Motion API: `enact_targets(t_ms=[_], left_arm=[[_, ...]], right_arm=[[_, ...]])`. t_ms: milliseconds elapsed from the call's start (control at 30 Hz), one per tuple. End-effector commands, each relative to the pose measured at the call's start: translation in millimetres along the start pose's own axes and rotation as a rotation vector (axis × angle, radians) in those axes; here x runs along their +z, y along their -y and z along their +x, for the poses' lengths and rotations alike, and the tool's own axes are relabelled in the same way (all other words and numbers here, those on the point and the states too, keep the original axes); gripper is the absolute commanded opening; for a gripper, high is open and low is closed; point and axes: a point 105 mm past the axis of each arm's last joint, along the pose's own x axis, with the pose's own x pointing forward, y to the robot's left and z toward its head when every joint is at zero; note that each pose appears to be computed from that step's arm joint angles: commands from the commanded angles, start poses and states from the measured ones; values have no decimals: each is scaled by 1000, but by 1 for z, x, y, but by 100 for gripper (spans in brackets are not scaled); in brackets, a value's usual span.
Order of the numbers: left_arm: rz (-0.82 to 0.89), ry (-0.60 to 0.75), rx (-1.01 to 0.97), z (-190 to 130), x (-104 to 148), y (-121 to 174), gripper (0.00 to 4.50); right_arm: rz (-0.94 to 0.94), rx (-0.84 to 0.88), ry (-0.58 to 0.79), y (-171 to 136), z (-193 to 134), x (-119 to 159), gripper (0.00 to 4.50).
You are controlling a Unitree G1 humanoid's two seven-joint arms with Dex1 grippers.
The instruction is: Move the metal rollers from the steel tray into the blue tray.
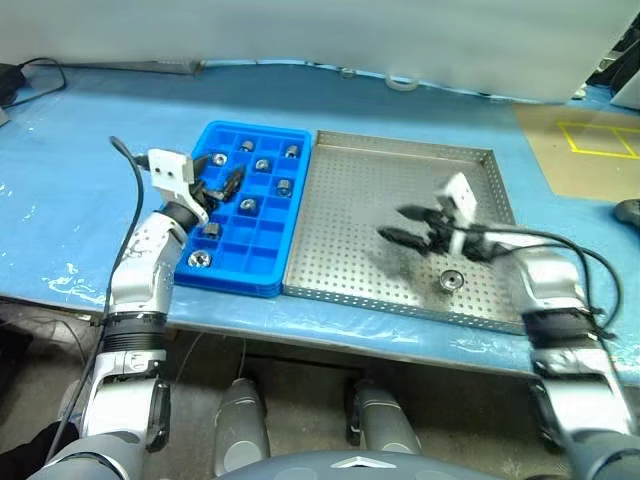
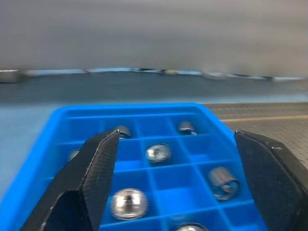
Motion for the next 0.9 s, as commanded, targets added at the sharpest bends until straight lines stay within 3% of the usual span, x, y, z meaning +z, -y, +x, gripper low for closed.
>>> enact_targets(t_ms=[33,200,300,433,700,900], left_arm=[[16,55,-99,10,13,19,404],[39,38,-148,12,7,29,404],[47,32,-141,9,5,27,404],[73,35,-97,3,9,16,404],[101,107,85,-14,32,-15,404],[120,70,84,-40,30,-14,404]], right_arm=[[-33,14,-61,-7,-17,-4,400],[-58,-102,-235,10,-28,-42,400],[-69,-103,-215,10,-19,-38,304],[-68,-18,-87,-3,3,-7,171],[-92,265,212,-54,75,78,166],[-160,505,280,-117,126,113,166]])
